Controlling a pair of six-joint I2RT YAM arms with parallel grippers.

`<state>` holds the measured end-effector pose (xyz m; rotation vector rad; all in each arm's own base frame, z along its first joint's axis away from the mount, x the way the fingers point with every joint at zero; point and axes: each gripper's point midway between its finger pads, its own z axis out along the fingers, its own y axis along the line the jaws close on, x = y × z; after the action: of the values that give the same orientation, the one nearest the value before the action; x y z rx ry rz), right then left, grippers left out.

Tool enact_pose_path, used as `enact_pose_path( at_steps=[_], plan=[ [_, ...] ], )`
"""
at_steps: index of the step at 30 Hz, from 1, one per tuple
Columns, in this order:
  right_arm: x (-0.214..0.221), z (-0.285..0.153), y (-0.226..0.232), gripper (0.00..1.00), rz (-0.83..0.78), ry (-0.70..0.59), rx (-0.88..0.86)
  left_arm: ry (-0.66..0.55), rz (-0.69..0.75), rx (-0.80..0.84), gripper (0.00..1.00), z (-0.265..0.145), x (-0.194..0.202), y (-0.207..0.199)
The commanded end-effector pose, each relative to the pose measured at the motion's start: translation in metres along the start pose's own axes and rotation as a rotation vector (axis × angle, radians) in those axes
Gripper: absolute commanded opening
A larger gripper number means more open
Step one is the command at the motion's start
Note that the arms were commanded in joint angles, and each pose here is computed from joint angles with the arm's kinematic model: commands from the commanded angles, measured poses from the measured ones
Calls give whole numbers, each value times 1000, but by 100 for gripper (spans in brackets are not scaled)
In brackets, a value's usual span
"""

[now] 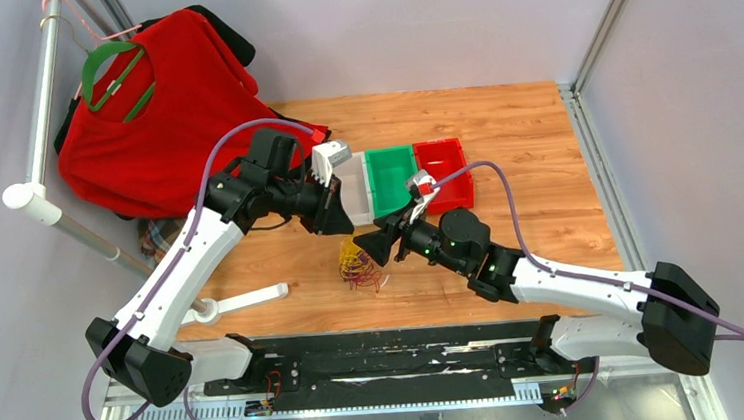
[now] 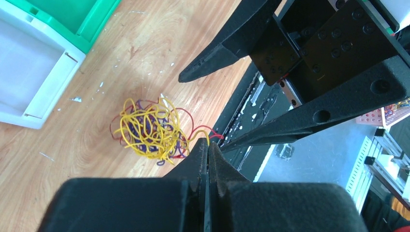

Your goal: Untangle the cables

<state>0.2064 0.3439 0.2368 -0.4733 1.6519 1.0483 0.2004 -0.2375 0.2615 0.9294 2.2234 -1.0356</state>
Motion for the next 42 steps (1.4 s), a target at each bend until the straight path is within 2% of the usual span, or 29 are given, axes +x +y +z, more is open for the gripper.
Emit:
enact_pose_path(
  at_steps=[1, 20, 29, 42],
  plan=[
    [-26, 11, 4, 67, -12, -65, -3, -32, 11, 15, 1, -7, -10, -11],
    [-31, 25, -20, 62, -9, -108, 128, -37, 31, 250, 1, -18, -8, -56],
    [-27, 30, -19, 62, 1, -107, 118, -50, 41, 308, 1, -25, -14, -70],
    [34, 48, -37, 60, 57, 18, 145, -111, 94, 303, 1, -37, -48, -79]
  ],
)
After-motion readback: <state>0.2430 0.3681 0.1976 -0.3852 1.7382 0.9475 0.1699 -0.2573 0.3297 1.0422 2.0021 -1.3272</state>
